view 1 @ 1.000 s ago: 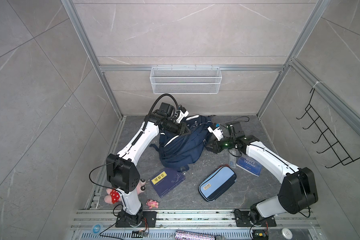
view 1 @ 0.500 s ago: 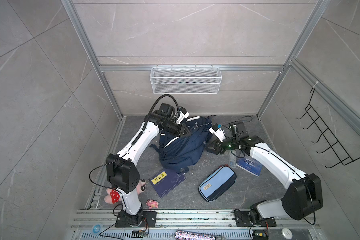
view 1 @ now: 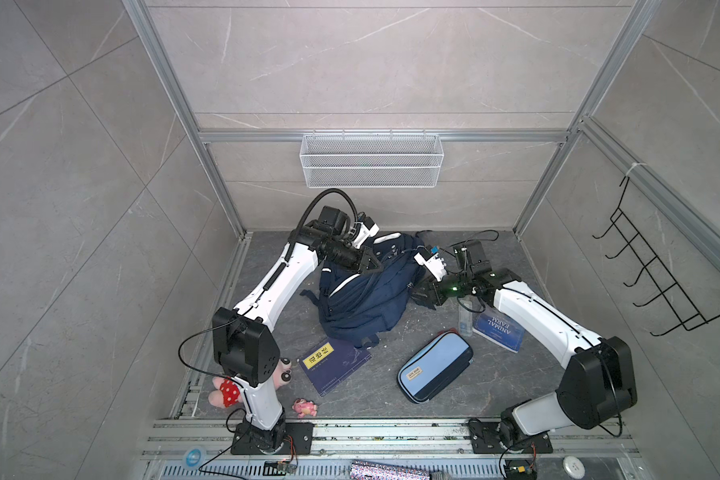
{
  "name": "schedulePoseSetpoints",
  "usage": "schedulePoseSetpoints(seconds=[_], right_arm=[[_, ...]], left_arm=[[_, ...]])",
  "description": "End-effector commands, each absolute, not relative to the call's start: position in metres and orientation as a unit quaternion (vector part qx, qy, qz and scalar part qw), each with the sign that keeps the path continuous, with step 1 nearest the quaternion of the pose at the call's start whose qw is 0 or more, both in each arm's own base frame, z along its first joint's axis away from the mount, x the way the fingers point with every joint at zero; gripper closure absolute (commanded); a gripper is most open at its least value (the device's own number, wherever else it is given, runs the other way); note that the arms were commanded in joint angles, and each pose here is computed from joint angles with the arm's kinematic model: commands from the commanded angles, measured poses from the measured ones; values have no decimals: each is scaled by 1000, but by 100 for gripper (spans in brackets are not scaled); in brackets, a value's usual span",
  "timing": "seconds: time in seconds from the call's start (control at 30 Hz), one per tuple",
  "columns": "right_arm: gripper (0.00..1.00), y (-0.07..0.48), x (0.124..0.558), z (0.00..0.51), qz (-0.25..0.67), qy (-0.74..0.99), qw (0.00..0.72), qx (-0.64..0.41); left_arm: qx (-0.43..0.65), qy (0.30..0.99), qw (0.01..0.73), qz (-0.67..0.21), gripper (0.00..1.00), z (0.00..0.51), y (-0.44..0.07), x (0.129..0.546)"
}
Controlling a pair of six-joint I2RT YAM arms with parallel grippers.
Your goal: Pack the student bag
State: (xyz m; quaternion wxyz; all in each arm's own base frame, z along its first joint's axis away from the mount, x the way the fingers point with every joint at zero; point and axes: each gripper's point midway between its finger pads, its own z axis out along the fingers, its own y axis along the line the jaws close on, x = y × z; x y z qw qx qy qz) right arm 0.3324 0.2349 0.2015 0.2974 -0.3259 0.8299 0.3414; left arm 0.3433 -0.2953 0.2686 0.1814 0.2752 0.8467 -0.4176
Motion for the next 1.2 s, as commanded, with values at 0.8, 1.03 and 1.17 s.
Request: schedulePoseSetpoints(seconds=[0.8,1.03,1.17], right_arm=[[85,257,333,200,350,814,287,-364],[66,248,329,200,331,827,293,-346],[66,241,328,194,330,839,283,-327]], left_arm=[[313,790,230,-474,100,328,-308,338],[314,790,232,-472,100,329,-307,338],[314,789,231,-474,100,329,-306,338]])
